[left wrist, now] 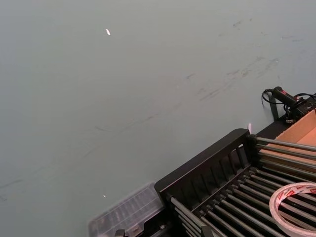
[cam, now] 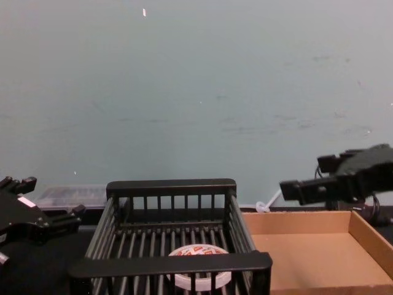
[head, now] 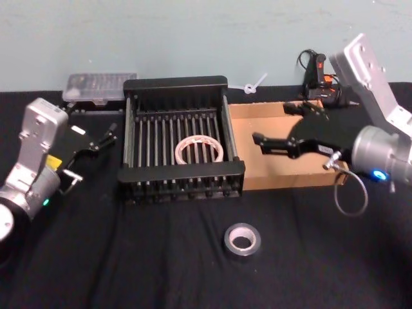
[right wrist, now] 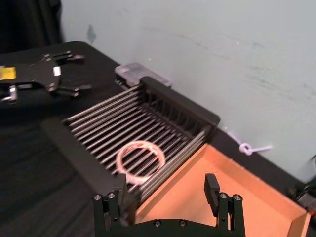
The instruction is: Pick up the white tape and place it into the black box , Pick up the silver tape and place it into the brown box.
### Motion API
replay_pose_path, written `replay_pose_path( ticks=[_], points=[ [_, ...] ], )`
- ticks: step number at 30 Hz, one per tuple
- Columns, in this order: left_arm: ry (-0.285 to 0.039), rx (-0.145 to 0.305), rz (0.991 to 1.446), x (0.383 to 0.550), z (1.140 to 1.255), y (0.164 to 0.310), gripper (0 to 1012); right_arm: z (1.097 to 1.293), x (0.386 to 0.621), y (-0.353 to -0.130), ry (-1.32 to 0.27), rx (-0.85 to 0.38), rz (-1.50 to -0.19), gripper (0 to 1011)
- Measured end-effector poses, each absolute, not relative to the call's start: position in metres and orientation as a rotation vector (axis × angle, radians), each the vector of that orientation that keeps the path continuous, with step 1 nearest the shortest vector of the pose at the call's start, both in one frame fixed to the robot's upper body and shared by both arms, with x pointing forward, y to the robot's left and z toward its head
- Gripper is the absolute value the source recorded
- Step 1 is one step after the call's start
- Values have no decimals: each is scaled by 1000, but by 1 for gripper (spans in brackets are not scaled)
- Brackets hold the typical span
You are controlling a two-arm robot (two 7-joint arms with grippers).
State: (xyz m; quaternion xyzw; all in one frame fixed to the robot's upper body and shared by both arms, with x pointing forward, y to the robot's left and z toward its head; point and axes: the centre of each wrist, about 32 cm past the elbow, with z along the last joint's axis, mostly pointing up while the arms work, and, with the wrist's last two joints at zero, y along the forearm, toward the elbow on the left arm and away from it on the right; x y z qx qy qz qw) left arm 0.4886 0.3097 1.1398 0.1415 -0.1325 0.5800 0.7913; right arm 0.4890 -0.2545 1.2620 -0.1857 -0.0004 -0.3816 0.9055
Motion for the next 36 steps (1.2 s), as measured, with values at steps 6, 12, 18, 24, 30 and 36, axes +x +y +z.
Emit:
replay_pose_path(
  ticks=[6,12,18,24,30,36],
  points=[
    [-285,304,1248,489,1140,310,1001,1258,466,-262,38,-414,-748,1002],
    [-285,304,1248,489,1140,310,1001,1248,450,-264,84,-457,-709,1002],
    [-285,304,1248,489,1140,310,1001,1234,439,-262,125,-496,-668,1002],
    [-285,304,1248,489,1140,310,1001,1219,438,-254,159,-530,-634,1002],
    [-285,304,1248,489,1140,310,1001,1212,441,-249,168,-549,-620,1002],
    [-285,304,1248,489,1140,310,1001,1204,447,-243,174,-582,-610,1002]
  ],
)
